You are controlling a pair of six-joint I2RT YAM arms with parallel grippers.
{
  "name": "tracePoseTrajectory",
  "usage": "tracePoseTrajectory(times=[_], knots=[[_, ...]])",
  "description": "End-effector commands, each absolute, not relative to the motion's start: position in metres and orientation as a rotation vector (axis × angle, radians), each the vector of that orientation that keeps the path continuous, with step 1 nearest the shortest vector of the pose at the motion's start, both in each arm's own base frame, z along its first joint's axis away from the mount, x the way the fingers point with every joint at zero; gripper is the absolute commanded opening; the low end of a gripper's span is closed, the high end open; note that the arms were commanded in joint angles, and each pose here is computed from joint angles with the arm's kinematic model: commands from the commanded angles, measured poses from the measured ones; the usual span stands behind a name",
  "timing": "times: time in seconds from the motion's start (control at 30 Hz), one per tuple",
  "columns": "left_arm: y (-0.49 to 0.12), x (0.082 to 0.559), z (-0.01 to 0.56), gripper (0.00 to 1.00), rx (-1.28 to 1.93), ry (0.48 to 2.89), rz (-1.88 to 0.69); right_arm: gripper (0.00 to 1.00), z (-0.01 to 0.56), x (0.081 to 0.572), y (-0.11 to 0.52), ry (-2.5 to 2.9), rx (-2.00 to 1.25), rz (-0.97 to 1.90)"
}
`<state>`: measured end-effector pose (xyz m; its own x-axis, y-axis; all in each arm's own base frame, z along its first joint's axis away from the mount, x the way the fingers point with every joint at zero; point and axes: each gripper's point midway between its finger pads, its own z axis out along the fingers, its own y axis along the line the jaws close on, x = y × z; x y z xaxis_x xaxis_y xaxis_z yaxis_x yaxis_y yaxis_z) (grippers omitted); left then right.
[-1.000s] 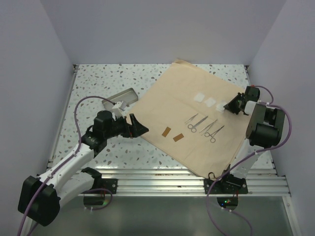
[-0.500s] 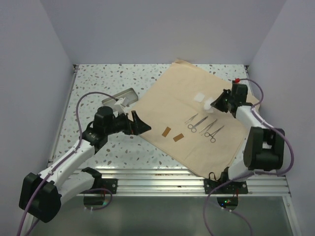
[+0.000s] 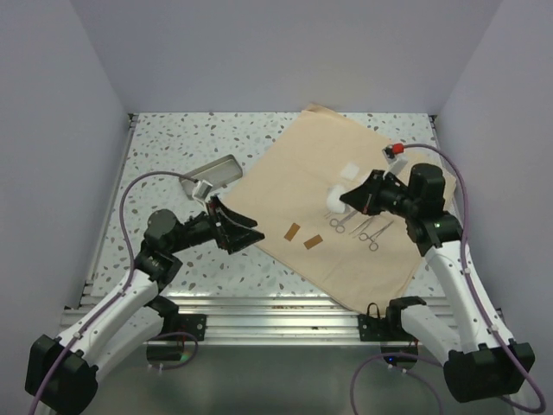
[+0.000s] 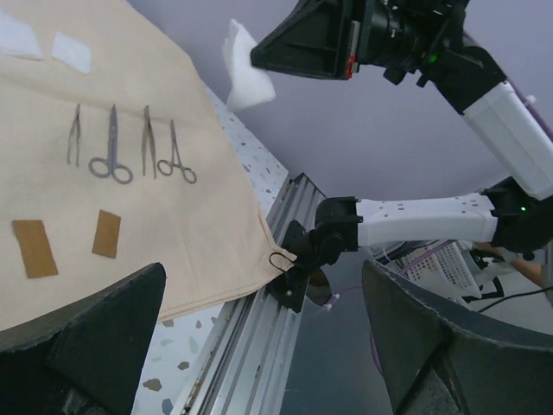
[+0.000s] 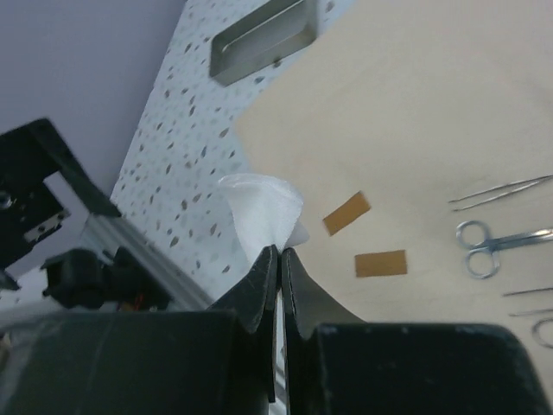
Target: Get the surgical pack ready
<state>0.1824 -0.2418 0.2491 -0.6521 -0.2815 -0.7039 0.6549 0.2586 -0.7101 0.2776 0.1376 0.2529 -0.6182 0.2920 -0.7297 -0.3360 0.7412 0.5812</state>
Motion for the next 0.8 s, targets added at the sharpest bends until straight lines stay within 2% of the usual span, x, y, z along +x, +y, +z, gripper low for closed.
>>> tracePoseTrajectory(times=[0.0, 0.23, 0.77], knots=[[-0.246, 0.161, 0.286, 1.00, 0.446, 1.519, -1.590, 0.00, 0.260, 0.226, 0.182, 2.046, -0.282, 1.168], [-0.272, 0.150, 0.287, 1.00, 0.515, 1.477, -1.608, 0.00, 0.270, 0.190, 0.218, 2.027, -0.431, 1.366], [-0.324, 0.152, 0.271, 1.00, 0.537, 1.506, -1.673, 0.00, 0.275, 0.168, 0.250, 2.024, -0.538, 1.457]])
